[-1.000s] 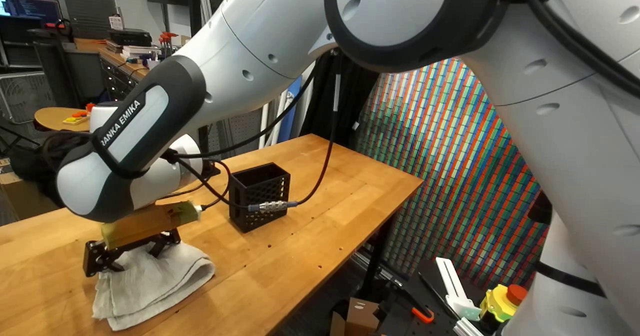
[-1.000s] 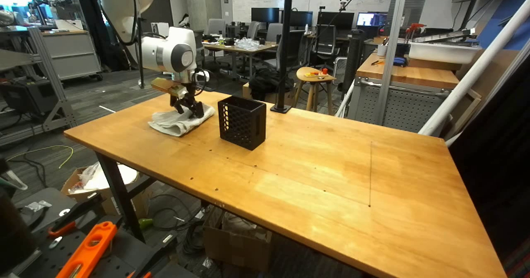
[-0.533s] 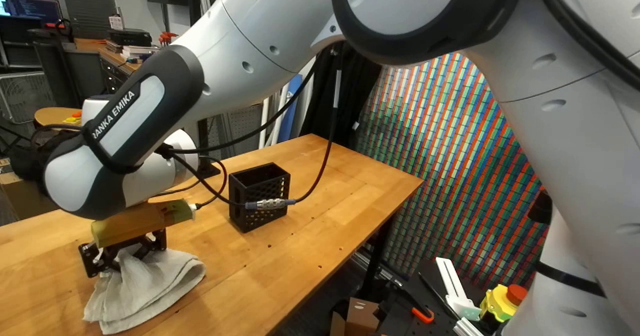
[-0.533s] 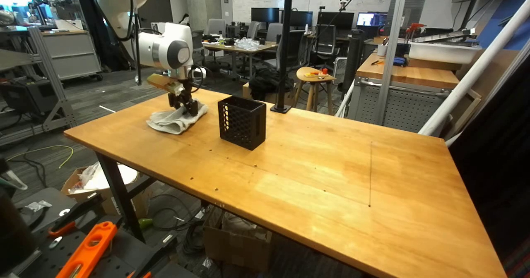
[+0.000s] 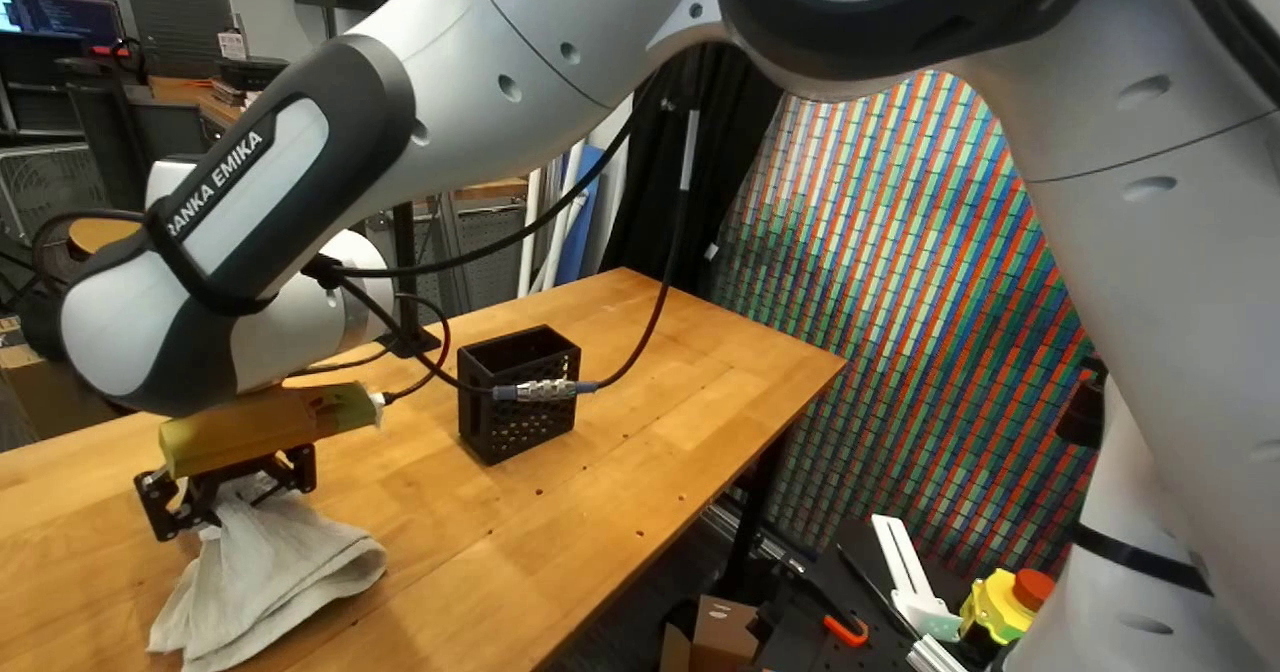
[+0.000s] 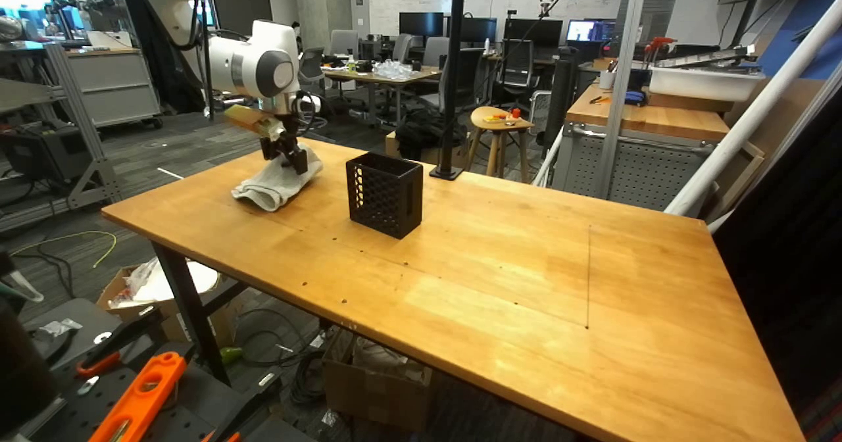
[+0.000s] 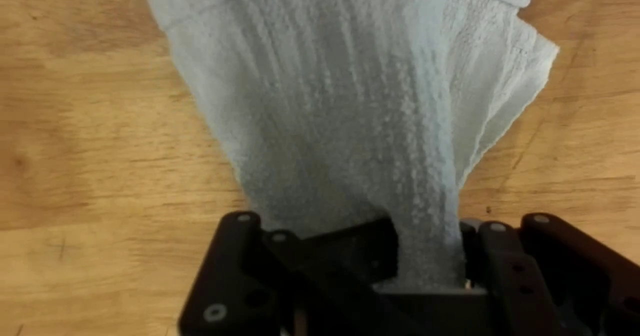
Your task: Move the black basket to the right, place the white towel inside the basket
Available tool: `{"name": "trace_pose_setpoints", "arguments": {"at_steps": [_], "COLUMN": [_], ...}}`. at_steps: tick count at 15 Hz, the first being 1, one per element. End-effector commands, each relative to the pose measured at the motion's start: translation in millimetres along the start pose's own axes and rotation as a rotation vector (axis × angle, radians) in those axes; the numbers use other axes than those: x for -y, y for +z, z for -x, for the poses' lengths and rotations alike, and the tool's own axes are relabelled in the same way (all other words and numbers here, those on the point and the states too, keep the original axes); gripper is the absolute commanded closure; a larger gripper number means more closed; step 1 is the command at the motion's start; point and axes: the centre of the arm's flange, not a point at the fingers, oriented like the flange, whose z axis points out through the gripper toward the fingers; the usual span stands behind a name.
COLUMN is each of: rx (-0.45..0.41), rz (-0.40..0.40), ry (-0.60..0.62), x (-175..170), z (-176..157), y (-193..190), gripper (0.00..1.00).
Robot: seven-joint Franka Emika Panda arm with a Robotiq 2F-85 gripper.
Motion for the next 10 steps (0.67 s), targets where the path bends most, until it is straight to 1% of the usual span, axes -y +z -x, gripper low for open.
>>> {"name": "trace_pose_setpoints", "arguments": {"at_steps": [1, 5, 7, 10], "rx": [-0.031, -0.051, -0.065, -0.096], "rz": [-0.016, 0.005, 0.019, 0.041], "ry": [0.012, 0.020, 0.026, 0.053], "x": [0.8, -11.3, -25.3, -58.8], "z": [16.2, 22.4, 23.9, 23.1], "y": [-27.8, -54.2, -72.6, -102.8], "gripper": [1.00, 1.00, 1.00, 1.00]}}
